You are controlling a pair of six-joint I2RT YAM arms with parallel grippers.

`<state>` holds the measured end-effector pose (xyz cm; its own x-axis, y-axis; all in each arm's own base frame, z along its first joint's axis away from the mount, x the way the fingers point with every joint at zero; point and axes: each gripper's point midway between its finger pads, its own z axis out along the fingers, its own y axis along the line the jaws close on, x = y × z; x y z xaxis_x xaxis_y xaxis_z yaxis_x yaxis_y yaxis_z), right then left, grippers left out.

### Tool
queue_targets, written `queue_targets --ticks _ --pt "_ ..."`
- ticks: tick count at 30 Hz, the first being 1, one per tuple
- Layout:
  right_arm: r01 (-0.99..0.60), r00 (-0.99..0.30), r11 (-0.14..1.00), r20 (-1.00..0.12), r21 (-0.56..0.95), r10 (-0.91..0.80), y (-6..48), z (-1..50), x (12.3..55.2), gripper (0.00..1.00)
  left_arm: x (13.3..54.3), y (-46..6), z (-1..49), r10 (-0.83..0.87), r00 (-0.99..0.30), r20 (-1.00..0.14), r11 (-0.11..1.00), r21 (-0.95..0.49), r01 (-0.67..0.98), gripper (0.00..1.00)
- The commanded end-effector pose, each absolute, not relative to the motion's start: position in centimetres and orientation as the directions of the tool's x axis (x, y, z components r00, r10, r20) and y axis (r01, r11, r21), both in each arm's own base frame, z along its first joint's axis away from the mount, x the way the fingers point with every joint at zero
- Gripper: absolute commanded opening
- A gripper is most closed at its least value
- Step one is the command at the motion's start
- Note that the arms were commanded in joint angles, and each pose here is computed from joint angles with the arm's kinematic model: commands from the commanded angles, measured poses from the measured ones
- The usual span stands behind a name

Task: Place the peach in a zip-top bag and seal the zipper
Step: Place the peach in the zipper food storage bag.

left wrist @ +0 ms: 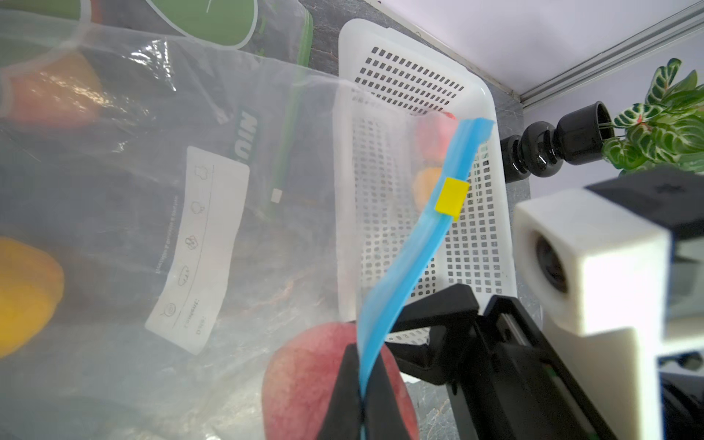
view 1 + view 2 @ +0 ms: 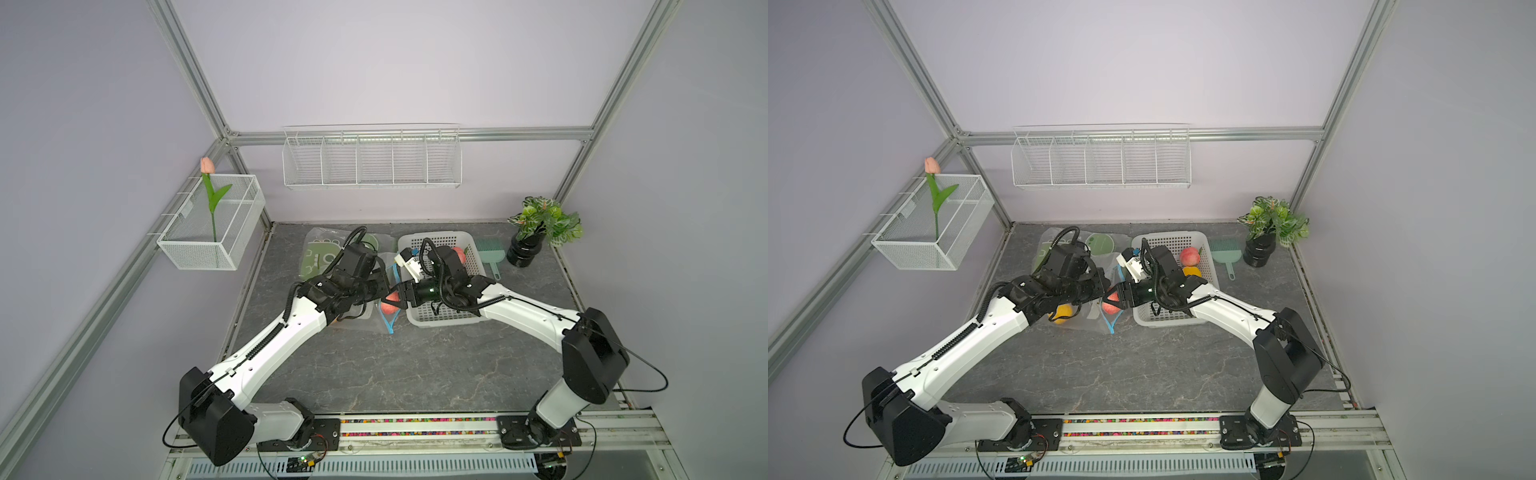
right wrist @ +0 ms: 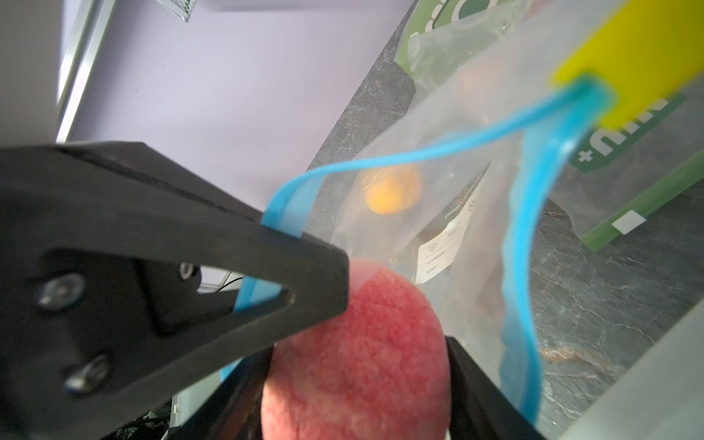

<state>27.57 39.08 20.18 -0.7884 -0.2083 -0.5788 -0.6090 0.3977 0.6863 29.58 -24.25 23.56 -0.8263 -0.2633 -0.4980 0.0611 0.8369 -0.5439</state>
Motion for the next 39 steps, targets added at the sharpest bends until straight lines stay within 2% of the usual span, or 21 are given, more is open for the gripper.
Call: queue_targets --ticks 1,8,15,27,39 --pt "-0.603 -0.786 0.428 -0.593 0.673 -0.173 39.8 20.3 28.6 0.67 29.2 -24.7 24.8 -0.295 -0.821 -0.489 0.802 -0.594 0.065 0.00" --pt "-0.579 -0.774 0.518 -0.625 0.630 -0.105 39.6 19.8 30.2 0.68 28.7 -24.1 25.1 -0.328 -0.815 -0.478 0.790 -0.611 0.040 0.00" --pt "-0.587 -0.768 0.516 -0.631 0.624 -0.111 40.0 19.6 30.2 0.73 28.3 -23.2 24.7 -0.335 -0.810 -0.482 0.806 -0.592 0.019 0.00" --pt "-0.662 -0.716 0.446 -0.684 0.603 -0.138 40.2 21.0 29.0 0.86 28.3 -23.0 24.2 -0.327 -0.811 -0.485 0.816 -0.578 0.016 0.00" --pt "-0.715 -0.618 0.484 -0.779 0.504 -0.101 37.9 23.5 28.8 0.85 28.2 -22.4 23.9 -0.323 -0.806 -0.495 0.831 -0.557 0.009 0.00"
